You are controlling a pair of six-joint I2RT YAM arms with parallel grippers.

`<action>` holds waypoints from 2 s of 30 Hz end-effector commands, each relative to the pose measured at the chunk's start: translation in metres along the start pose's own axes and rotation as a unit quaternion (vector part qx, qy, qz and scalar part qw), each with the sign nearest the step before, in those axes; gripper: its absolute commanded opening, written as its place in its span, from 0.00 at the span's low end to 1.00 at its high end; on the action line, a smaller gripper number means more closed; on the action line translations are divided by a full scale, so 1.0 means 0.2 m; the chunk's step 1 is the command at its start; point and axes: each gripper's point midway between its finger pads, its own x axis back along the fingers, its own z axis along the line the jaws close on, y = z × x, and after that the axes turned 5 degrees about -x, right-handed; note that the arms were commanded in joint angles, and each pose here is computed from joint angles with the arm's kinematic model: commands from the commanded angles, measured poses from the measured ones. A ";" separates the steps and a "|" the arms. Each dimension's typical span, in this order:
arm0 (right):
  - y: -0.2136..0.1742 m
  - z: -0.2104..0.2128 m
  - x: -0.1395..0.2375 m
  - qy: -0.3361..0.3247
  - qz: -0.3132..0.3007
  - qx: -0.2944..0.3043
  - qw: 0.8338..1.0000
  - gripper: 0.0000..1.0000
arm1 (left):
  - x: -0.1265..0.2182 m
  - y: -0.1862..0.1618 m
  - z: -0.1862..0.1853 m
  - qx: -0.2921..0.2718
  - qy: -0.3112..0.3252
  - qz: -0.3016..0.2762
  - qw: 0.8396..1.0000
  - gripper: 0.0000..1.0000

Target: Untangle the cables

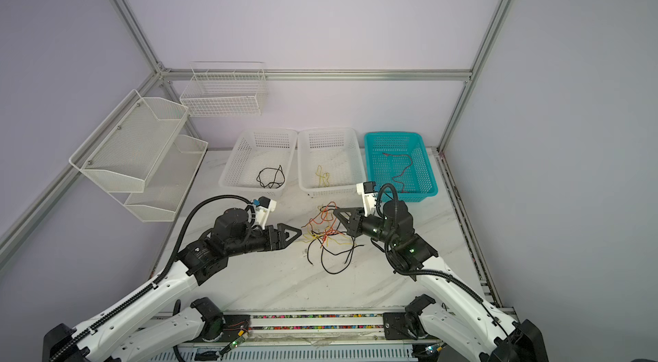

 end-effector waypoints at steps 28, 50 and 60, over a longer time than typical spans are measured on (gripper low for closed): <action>0.06 0.29 0.05 0.092 -0.051 0.033 0.994 0.00 | -0.15 -0.01 -0.07 0.125 -0.077 -0.055 0.988 0.34; 0.04 -0.25 0.11 -0.157 -0.109 -0.041 0.981 0.00 | 0.16 0.06 0.05 0.070 0.022 -0.091 0.993 0.00; -0.12 -0.72 0.14 -0.269 -0.085 -0.121 0.952 0.00 | 0.60 0.22 0.03 0.022 0.082 -0.137 0.987 0.00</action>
